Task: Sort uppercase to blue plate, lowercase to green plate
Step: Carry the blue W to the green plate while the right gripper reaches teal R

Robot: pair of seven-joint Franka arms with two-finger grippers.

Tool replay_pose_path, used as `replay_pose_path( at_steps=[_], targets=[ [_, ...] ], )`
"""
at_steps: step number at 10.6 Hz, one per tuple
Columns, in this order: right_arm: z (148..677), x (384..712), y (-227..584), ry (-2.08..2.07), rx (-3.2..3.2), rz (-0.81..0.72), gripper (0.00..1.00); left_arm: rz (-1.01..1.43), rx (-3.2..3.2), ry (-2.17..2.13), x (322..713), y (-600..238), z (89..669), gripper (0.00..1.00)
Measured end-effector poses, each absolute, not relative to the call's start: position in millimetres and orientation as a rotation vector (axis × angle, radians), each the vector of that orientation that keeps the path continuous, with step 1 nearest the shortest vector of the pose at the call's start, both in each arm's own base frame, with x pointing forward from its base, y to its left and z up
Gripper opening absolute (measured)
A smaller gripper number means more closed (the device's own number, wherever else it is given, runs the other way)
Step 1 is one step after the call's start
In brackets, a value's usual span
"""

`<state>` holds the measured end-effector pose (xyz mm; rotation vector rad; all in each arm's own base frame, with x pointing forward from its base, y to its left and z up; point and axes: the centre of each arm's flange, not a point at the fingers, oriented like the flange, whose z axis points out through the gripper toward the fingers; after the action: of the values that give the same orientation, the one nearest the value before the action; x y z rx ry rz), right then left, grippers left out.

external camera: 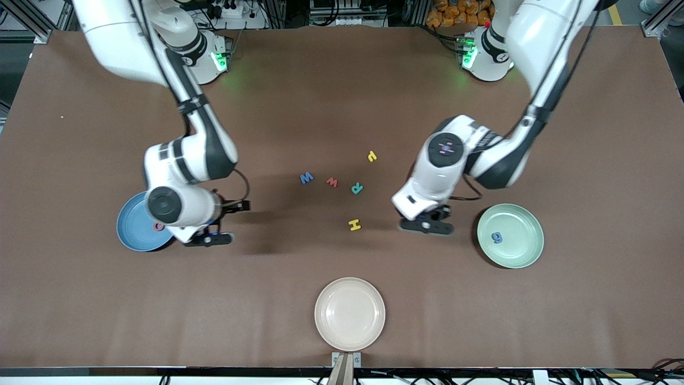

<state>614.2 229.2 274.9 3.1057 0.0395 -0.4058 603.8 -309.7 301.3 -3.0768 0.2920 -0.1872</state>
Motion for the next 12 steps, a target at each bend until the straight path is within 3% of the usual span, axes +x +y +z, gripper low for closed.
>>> replay_pose_path(
  at_steps=[4,7,11,12],
  targets=[
    [285.0,569.8,354.0,0.048,3.123,-0.259,1.00,-0.147,-3.014,0.470,659.4,-155.1,303.1,0.40],
    [271.6,540.2,412.8,0.213,3.140,-0.172,1.00,-0.049,-3.012,0.503,669.7,-67.9,272.0,0.40],
    [260.7,514.0,467.5,0.482,3.159,-0.096,1.00,0.045,-3.042,0.482,666.4,-47.4,229.7,0.41],
    [249.1,505.0,484.3,0.546,3.160,-0.061,1.00,0.034,-3.045,0.476,668.2,-45.4,232.3,0.51]
  ],
)
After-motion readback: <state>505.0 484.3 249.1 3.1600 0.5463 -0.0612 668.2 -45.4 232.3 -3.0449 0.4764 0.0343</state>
